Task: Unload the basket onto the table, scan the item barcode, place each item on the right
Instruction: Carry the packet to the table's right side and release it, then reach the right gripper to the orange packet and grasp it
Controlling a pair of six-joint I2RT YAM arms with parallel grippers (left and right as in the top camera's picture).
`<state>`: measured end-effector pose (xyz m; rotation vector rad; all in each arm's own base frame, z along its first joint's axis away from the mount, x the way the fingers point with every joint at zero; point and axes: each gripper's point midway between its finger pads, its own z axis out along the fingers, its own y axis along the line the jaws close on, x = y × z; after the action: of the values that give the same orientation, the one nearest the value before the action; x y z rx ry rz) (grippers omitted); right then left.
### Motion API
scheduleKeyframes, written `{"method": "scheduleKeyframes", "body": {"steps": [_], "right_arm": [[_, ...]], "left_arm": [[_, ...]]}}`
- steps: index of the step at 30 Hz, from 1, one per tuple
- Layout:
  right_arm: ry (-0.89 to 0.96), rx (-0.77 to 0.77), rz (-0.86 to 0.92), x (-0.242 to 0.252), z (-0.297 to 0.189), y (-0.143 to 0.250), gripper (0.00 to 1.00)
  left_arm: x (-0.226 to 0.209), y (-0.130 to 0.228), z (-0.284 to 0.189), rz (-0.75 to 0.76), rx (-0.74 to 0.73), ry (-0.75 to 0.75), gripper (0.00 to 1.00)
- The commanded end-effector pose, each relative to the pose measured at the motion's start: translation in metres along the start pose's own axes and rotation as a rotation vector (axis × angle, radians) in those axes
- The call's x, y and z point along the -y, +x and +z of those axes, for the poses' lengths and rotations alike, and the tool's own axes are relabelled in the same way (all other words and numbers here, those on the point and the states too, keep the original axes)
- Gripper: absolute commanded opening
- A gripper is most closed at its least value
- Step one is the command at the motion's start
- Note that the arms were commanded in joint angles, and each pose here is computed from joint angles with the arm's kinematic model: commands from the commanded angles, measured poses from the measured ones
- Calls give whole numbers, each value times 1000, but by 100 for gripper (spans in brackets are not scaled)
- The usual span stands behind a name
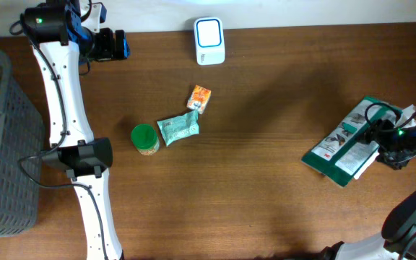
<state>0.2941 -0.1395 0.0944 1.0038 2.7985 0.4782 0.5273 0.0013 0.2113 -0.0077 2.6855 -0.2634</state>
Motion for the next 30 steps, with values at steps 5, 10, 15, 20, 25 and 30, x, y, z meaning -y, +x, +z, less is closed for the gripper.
{"method": "scheduleKeyframes", "body": {"steps": [5,10,15,20,25,30], "right_arm": [[-24,56,-188,-65,-64,-12,69],[-165,81,-411,-159,-54,0,69],[-265,128,-483,-244,-27,21,68],[-308,174,-501,-316,20,47,64],[-316,172,-462,-371,100,79,63],[-310,118,-453,-384,165,104,55]], "left_arm": [[-1,-1,-1,6,8,-4,99],[-1,-1,-1,6,8,-4,99],[-1,-1,-1,6,8,-4,99],[-1,-1,-1,6,8,-4,99],[-1,-1,-1,6,8,-4,99],[-1,-1,-1,6,8,-4,99]]}}
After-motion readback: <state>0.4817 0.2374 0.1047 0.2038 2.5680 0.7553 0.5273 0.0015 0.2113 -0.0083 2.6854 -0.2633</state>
